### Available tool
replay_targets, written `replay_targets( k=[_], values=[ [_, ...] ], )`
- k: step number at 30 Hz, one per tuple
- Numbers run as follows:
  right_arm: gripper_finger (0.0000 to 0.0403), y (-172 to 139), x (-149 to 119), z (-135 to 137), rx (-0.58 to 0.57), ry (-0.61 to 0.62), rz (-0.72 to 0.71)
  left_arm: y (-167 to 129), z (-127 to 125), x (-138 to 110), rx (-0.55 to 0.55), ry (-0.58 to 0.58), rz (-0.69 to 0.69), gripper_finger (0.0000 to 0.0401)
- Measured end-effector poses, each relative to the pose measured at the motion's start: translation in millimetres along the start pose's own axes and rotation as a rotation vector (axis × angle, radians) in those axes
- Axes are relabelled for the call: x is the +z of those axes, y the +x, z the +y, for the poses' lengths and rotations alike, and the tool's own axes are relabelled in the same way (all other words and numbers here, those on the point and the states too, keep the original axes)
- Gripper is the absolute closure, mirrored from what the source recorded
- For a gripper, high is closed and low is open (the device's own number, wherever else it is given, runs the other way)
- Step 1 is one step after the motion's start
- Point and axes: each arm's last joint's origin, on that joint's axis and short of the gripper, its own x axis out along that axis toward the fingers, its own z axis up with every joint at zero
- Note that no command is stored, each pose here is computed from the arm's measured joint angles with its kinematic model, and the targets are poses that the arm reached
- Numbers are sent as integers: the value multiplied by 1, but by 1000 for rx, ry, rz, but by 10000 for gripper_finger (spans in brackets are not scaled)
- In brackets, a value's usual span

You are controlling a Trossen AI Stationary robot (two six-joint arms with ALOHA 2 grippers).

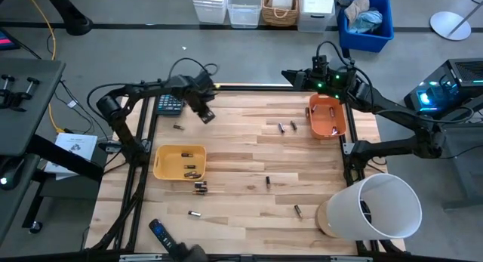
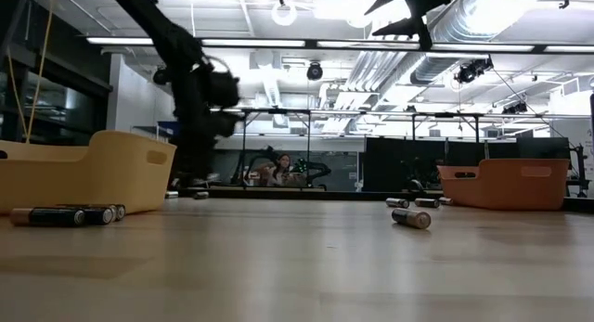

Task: Sort batteries
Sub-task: Put the silver battery into the orange bin

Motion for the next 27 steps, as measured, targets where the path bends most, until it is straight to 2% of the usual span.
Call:
replay_targets(
  k=[7, 11, 16, 21, 27],
  values=[
    [203, 0, 3, 2, 7, 8, -40, 16, -78, 47, -113, 115, -240, 375],
    [203, 0, 4, 1, -11, 25, -58, 24, -130, 87, -225, 144, -380, 375],
    [203, 0, 4, 1, -9, 42, -65, 34, -182, 137, -324, 194, -533, 376],
    [203, 0, 5, 2, -1, 70, -72, 45, -212, 181, -541, 153, -656, 376],
    [203, 0, 7, 3, 13, 70, -89, 66, -221, 217, -630, 76, -814, 376]
  ],
)
